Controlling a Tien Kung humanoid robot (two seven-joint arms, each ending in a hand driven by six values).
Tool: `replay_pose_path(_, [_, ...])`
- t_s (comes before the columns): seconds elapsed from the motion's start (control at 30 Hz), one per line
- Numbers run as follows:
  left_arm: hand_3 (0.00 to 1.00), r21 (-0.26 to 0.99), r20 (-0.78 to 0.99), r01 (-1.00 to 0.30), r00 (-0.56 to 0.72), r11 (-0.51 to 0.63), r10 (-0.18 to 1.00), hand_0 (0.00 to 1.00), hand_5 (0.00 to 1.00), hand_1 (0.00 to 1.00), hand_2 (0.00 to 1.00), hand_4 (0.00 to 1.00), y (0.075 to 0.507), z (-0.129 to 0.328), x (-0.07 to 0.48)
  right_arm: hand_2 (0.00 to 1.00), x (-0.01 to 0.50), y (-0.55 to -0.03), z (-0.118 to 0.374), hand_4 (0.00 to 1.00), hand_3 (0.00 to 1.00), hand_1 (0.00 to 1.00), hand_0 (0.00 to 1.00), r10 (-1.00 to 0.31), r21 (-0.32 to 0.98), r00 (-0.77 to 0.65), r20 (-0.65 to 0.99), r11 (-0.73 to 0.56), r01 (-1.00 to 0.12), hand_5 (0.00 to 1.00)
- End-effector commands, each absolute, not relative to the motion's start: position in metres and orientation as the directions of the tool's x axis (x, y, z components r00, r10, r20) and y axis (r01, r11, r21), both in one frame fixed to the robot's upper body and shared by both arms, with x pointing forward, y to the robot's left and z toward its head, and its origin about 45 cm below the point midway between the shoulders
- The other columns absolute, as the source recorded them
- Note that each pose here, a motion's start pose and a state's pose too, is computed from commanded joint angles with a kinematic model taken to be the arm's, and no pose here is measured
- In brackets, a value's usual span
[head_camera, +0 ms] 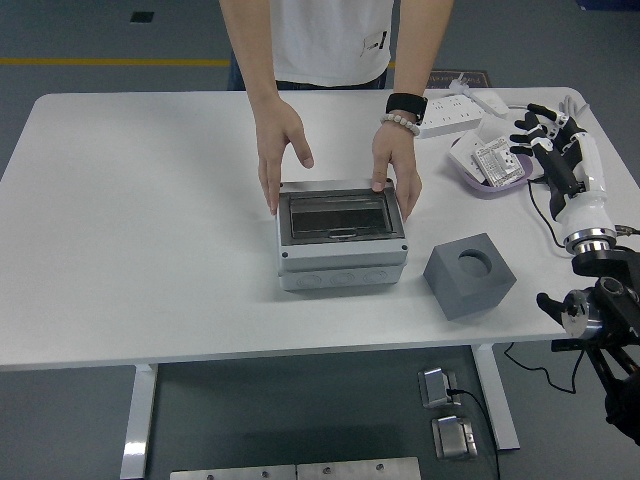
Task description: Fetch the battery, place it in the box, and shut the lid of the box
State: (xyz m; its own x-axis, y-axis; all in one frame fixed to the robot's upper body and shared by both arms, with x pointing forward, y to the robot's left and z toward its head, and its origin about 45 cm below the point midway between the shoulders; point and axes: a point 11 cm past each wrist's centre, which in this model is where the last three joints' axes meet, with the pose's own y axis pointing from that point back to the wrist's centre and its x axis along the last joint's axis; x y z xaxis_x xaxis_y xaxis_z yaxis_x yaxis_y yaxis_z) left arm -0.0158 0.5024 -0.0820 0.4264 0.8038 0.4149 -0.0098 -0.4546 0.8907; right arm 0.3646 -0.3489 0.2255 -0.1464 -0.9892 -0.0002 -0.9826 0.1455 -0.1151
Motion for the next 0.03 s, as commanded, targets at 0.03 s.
replay_pose_path(0.03, [0.509, 0.89, 0.415, -0.008, 0.428, -0.455, 0.803, 0.378, 0.002, 0.584, 0.52, 0.002, 0.5029, -0.0818, -0.017, 0.583, 0.3643, -0.3478, 0.2247, 0.713, 0.671, 0.547, 0.533, -0.99, -0.112, -0.144, 0.0, 0.143, -0.983, 0.408])
